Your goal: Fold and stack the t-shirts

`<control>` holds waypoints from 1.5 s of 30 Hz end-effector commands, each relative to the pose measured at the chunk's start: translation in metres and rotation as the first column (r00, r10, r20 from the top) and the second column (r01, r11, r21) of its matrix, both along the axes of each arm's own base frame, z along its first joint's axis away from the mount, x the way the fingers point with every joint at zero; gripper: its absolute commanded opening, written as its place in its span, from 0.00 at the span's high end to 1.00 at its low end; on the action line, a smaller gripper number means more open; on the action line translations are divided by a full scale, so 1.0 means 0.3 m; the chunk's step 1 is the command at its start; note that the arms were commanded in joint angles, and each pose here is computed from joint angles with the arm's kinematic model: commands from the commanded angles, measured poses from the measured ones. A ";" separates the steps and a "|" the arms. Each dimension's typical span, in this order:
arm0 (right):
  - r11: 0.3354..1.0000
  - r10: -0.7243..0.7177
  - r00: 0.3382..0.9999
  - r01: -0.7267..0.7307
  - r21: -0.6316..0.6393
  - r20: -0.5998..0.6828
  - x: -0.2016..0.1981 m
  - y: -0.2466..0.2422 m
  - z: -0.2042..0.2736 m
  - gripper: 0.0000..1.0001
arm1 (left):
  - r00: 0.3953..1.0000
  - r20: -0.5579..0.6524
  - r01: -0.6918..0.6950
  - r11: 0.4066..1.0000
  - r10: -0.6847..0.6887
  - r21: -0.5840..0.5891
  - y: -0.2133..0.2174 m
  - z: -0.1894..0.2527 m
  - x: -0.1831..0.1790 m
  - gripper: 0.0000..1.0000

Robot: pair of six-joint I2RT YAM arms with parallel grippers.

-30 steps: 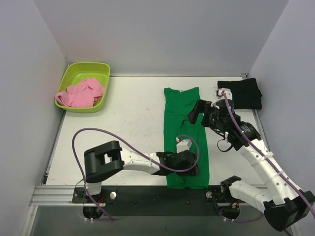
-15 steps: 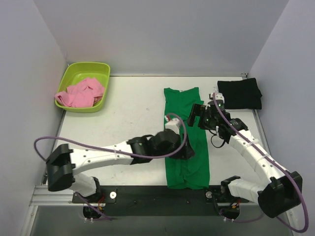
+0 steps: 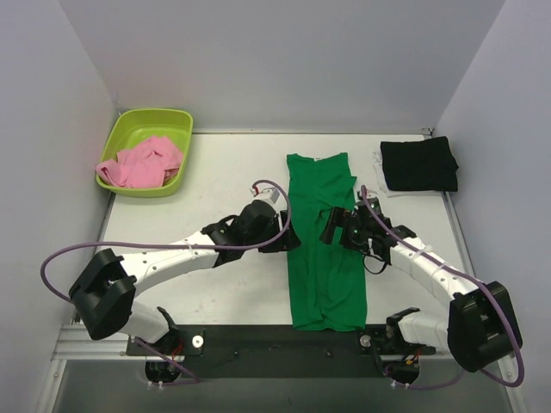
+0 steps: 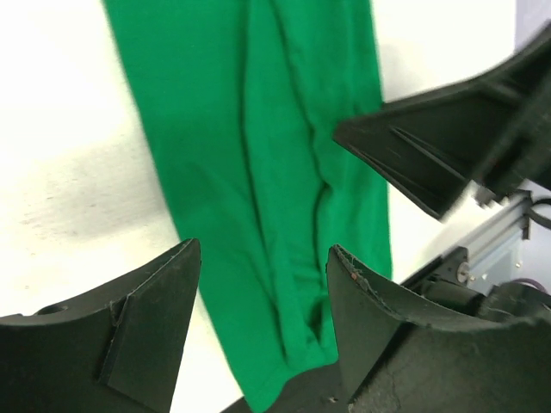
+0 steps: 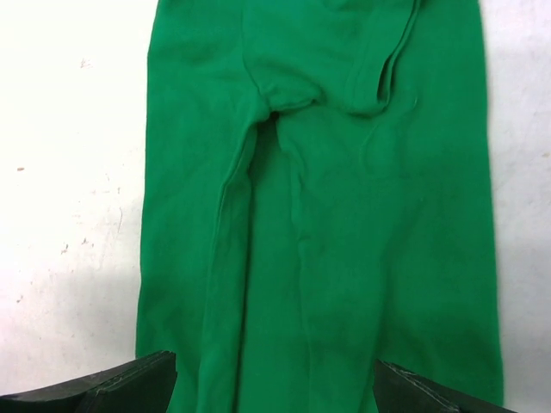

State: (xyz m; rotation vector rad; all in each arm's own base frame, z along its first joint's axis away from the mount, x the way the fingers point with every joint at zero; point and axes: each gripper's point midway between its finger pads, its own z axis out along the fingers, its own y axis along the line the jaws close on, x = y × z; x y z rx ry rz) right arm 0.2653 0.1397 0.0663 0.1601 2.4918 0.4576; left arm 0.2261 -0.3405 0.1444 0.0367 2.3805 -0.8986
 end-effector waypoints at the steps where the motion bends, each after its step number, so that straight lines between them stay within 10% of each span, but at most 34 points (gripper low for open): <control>1: 0.990 0.003 0.998 -0.012 0.142 0.062 -0.010 0.052 0.029 0.00 | 1.000 0.024 0.020 0.999 -0.019 -0.046 -0.031 -0.012 0.043 0.30; 45: 0.977 0.101 0.993 -0.089 0.196 -0.053 -0.085 0.216 -0.159 0.24 | 0.999 -0.041 0.001 0.997 -0.004 -0.074 0.004 -0.109 0.059 0.32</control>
